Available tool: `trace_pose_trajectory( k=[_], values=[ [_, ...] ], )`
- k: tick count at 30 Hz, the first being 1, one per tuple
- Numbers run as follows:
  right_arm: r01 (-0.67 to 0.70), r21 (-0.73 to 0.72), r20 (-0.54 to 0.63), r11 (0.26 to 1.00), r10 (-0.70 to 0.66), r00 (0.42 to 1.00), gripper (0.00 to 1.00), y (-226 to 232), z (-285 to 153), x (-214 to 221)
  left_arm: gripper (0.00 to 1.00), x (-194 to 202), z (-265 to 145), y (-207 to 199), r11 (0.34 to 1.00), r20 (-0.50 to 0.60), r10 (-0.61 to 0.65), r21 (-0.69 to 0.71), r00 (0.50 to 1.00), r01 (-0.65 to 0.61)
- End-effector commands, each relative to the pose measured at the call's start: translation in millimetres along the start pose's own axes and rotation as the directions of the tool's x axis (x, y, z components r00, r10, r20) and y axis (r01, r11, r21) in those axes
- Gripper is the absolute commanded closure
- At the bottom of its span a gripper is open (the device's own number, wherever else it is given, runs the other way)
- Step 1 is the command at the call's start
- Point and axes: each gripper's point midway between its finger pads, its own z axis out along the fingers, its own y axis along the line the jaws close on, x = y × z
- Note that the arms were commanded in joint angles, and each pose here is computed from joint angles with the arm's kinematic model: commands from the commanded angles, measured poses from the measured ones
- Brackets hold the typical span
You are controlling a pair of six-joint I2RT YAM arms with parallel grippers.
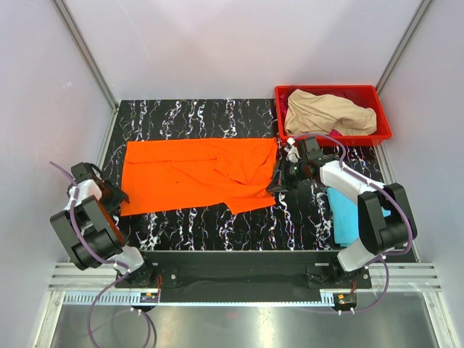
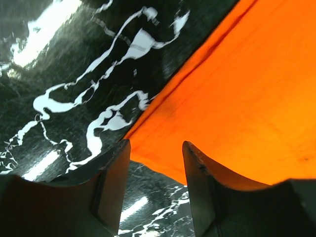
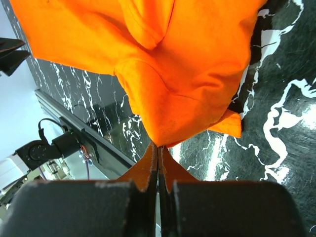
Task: Fold and stack the t-shirts
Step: Fold the tshirt
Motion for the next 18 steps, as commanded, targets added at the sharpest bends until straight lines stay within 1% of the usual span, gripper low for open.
trace_pose_trajectory(
  k=[1,3,5,8,10,12,18],
  values=[
    [0.067,-0.053,0.024,0.996,-0.066,0.998,1.00,17.1,-14.1,-3.4,0.48,-2.5,1.3,3.1,1.000,0.021,0.016,0.025,1.000,-0.016],
    [0.071,-0.057,0.009,0.996,-0.071,0.997,1.00,15.3,-14.5,2.2,0.49,9.2,4.2,10.2,1.000,0.005,0.008,0.012,1.000,-0.008],
    [0.074,-0.063,0.005,0.995,-0.073,0.997,1.00,16.4,-15.9,5.0,0.52,6.6,1.9,12.0,1.000,0.033,-0.011,0.015,0.999,0.011],
    [0.071,-0.079,-0.001,0.994,-0.072,0.997,1.00,17.2,-16.3,8.6,0.57,9.1,2.8,16.2,0.999,0.020,-0.040,-0.014,0.999,0.041],
    [0.068,-0.083,-0.003,0.994,-0.069,0.998,1.00,16.7,-15.5,10.0,0.57,11.8,2.0,19.1,0.998,0.015,-0.049,-0.030,0.999,0.050],
    [0.069,-0.085,-0.001,0.994,-0.069,0.998,1.00,16.7,-14.7,9.1,0.53,10.0,-3.9,22.8,0.997,0.028,-0.056,-0.053,0.998,0.057],
    [0.065,-0.083,0.001,0.994,-0.065,0.998,1.00,16.1,-14.7,9.4,0.51,4.0,-17.6,28.2,0.993,0.042,-0.061,-0.103,0.997,0.065]
  ],
)
